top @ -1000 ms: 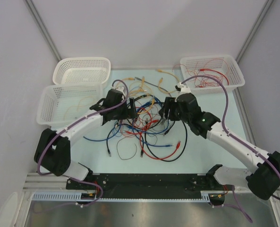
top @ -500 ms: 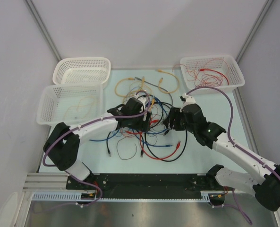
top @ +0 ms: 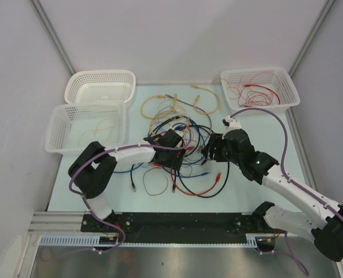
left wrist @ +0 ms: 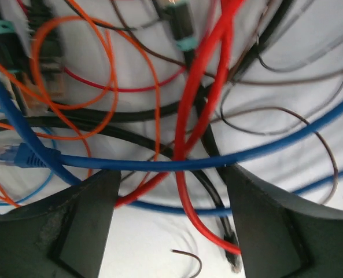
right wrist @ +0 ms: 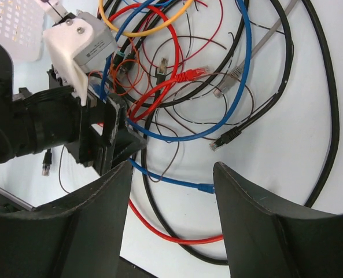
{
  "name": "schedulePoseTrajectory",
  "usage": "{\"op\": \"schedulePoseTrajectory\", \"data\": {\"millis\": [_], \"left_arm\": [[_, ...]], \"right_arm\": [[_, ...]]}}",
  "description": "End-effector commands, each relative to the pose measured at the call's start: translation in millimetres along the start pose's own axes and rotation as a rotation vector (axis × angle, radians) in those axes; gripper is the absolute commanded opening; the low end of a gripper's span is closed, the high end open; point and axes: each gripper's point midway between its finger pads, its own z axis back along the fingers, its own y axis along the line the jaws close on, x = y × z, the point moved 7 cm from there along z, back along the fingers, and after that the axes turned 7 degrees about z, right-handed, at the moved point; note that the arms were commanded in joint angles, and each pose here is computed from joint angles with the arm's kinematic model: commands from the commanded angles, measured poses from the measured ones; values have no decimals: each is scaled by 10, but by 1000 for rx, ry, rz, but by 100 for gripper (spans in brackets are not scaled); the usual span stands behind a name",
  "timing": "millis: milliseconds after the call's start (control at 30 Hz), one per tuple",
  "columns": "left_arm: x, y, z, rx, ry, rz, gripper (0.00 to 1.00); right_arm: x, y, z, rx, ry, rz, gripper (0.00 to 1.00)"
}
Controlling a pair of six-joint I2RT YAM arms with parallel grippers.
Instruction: Untangle the cables
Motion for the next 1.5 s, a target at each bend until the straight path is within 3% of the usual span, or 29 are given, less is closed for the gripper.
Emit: {"op": "schedulePoseTrajectory", "data": {"millis": [0, 133, 233, 433, 600, 733, 800, 833, 933, 1167, 1267, 1333, 1367, 1400, 1467], "left_arm": [[18, 27, -109, 56, 0, -8, 76], [59, -83, -86, -26, 18, -29, 38], [151, -131, 110, -63, -30, -36, 18], [384, -384, 870, -318, -194, -66, 6], [554, -586, 1445, -558, -356, -67, 5], [670, -591, 1689, -723, -454, -38, 4], [646, -493, 1705, -819, -435, -6, 4], [714, -486, 1815, -887, -499, -15, 5], [724, -341, 1823, -998, -491, 52, 5], [746, -249, 1440, -1031, -396, 130, 8], [793, -152, 1232, -968, -352, 224, 40], [826, -60, 1167, -886, -349, 260, 44], [882, -32, 1195, -848, -369, 259, 52], [829, 29, 1166, -784, -331, 282, 56], [920, 130, 1188, -648, -378, 249, 65]], "right_arm": [[50, -12, 67, -8, -37, -10, 63], [82, -39, 116, -7, -51, -17, 63], [122, -64, 175, -6, -72, -25, 63], [235, -89, 333, 11, -141, -44, 62], [316, -119, 356, 12, -179, -49, 62], [386, -137, 294, 14, -172, -60, 61], [420, -143, 265, 14, -175, -67, 61], [421, -142, 242, 12, -170, -70, 61], [426, -166, 176, -2, -165, -72, 61], [456, -276, -23, 7, -134, -69, 61], [468, -329, -46, 11, -125, -81, 61], [463, -333, -37, 10, -123, -82, 61], [463, -326, -21, 13, -126, -82, 61], [471, -318, -10, 17, -131, -84, 61], [486, -299, 6, 29, -139, -85, 61]]}}
